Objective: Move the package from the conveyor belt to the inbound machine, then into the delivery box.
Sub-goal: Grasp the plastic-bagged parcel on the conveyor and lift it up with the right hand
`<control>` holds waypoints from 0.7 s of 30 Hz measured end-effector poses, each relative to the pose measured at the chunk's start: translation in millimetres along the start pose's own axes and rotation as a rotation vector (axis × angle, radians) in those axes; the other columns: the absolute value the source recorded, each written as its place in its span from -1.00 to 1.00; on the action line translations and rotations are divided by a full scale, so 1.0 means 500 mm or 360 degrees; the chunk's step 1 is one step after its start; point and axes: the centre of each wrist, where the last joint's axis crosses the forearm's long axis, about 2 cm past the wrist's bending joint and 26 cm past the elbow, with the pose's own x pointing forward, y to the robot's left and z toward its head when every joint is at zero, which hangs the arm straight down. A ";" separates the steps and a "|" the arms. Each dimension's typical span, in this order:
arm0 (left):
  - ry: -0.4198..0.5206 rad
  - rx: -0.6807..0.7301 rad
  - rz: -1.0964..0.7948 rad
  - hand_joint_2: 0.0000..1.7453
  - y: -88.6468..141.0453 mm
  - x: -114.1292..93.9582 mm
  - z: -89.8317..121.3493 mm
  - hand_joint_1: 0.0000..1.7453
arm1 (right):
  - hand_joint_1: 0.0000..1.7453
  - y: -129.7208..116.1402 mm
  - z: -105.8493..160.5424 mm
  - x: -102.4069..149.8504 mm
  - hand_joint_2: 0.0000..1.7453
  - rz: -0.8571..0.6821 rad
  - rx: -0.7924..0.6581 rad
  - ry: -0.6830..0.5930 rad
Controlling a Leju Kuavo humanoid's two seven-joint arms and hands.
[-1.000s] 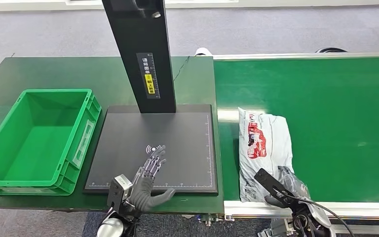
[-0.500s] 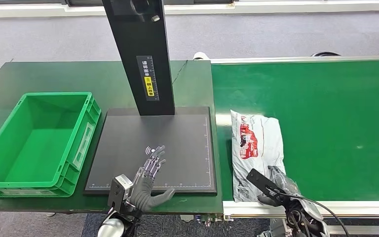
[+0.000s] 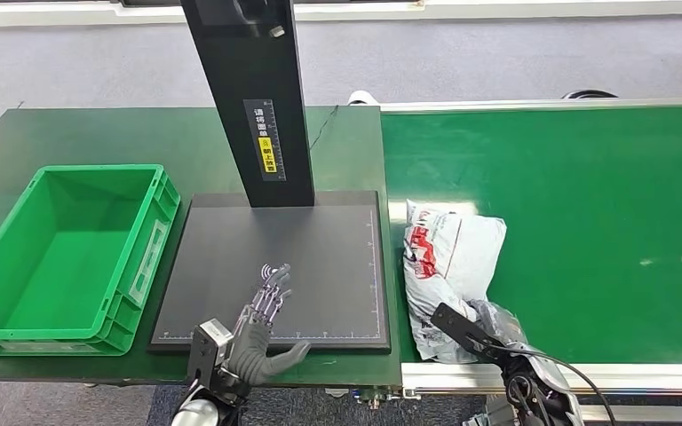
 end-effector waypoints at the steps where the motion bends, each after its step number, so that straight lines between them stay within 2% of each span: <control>1: 0.0000 0.0001 0.0000 1.00 0.000 0.000 0.001 -1.00 | 1.00 0.001 0.000 0.001 1.00 0.0001 0.0001 -0.0003; 16: 0.0002 0.0001 -0.0001 1.00 0.000 0.000 0.002 -1.00 | 1.00 0.009 -0.002 0.012 1.00 0.0011 0.0020 -0.0038; 21: 0.0001 0.0006 -0.0002 1.00 0.001 0.000 0.004 -1.00 | 1.00 0.013 0.000 0.016 1.00 -0.0054 -0.0030 -0.0127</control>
